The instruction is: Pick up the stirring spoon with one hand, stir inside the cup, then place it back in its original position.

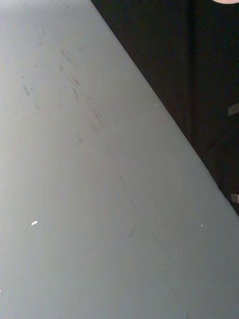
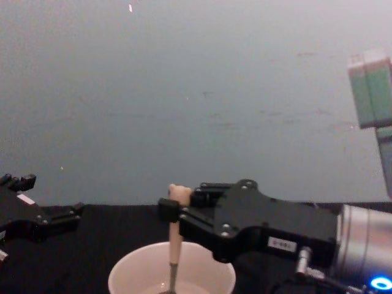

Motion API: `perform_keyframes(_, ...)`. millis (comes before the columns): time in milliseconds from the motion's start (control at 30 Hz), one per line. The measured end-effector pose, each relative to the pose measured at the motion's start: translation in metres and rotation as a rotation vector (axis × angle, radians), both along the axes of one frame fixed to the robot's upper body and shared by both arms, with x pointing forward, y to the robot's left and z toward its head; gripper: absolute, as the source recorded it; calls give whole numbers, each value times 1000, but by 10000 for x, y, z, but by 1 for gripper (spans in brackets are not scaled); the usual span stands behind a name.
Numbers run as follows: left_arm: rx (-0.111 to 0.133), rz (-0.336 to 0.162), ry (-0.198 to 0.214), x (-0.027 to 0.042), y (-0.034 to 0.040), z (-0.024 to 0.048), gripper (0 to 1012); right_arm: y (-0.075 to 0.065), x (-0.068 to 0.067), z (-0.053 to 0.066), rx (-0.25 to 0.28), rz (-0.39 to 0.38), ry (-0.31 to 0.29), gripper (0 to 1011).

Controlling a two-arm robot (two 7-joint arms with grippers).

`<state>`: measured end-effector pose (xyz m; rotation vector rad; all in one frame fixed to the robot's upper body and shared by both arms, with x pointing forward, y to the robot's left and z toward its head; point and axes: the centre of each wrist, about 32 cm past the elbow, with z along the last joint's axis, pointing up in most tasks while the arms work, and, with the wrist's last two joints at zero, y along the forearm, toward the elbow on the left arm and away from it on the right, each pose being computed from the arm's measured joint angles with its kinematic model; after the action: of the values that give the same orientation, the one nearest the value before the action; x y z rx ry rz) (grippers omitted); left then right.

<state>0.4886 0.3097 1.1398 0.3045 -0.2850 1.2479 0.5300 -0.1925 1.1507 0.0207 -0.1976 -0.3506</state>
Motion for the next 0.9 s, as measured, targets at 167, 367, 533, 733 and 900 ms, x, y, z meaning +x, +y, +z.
perform_keyframes(167,0,0,0,0,0,0,1001,98,34,-11,2,4,4,213)
perform_keyframes(367,0,0,0,0,0,0,1001,204,121,-20,3,-9,5,213)
perform_keyframes(533,0,0,0,0,0,0,1001,236,203,-28,3,-33,4,213)
perform_keyframes(733,0,0,0,0,0,0,1001,198,253,-37,1,-62,3,213)
perform_keyframes(900,0,0,0,0,0,0,1001,137,270,-37,-1,-80,3,213)
